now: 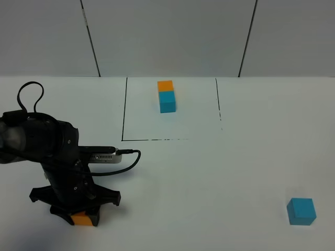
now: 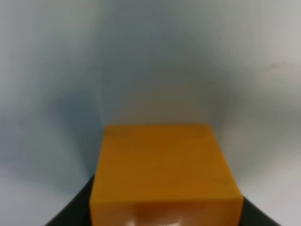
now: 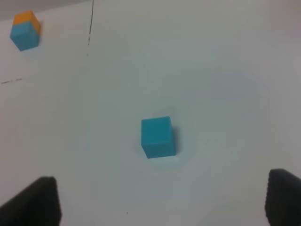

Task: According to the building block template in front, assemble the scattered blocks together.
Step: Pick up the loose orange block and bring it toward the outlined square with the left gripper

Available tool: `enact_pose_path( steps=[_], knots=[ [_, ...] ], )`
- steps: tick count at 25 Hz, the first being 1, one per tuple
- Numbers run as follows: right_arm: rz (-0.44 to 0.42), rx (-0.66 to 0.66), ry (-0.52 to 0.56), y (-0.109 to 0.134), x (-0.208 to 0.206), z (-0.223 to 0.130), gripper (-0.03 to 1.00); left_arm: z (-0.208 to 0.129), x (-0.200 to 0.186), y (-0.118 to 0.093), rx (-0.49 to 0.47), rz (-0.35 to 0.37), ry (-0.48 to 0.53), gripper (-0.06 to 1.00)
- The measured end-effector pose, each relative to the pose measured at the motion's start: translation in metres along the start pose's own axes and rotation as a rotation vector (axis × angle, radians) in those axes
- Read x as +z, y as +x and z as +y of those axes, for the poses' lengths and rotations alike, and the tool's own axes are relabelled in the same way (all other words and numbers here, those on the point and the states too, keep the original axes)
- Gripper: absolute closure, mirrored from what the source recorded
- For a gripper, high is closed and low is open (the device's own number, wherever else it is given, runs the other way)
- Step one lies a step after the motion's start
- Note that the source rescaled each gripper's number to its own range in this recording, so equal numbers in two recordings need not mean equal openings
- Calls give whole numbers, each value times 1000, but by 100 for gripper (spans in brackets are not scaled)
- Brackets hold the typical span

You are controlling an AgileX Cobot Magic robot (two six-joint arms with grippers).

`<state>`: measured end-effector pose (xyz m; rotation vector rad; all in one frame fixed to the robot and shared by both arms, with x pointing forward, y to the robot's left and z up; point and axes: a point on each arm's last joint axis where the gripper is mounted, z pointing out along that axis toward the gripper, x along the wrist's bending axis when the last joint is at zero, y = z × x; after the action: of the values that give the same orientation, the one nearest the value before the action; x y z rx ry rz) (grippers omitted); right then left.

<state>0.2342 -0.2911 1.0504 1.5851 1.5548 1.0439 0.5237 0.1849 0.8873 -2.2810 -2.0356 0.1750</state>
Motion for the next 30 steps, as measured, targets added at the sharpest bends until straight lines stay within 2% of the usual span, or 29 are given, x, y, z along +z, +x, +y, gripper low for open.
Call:
enact_pose_path(
  steps=[3,7,9,14,18,20,24,30],
  knots=[
    [0,0,0,0,0,0,23,5,-12,-1,65,14,18,94],
    [0,0,0,0,0,0,23,20,-37,-3,180,46,-54,94],
    [0,0,0,0,0,0,23,28,-52,-5,285,57,-80,94],
    [0,0,0,0,0,0,23,41,-85,-18,616,82,-106,94],
    [0,0,0,0,0,0,23,50,-101,-41,893,103,-97,94],
    [0,0,0,0,0,0,23,54,-100,-57,1000,107,-64,94],
    [0,0,0,0,0,0,23,72,-88,-89,1123,113,-36,94],
    [0,0,0,0,0,0,23,88,-65,-138,1298,132,-47,94]
  ],
)
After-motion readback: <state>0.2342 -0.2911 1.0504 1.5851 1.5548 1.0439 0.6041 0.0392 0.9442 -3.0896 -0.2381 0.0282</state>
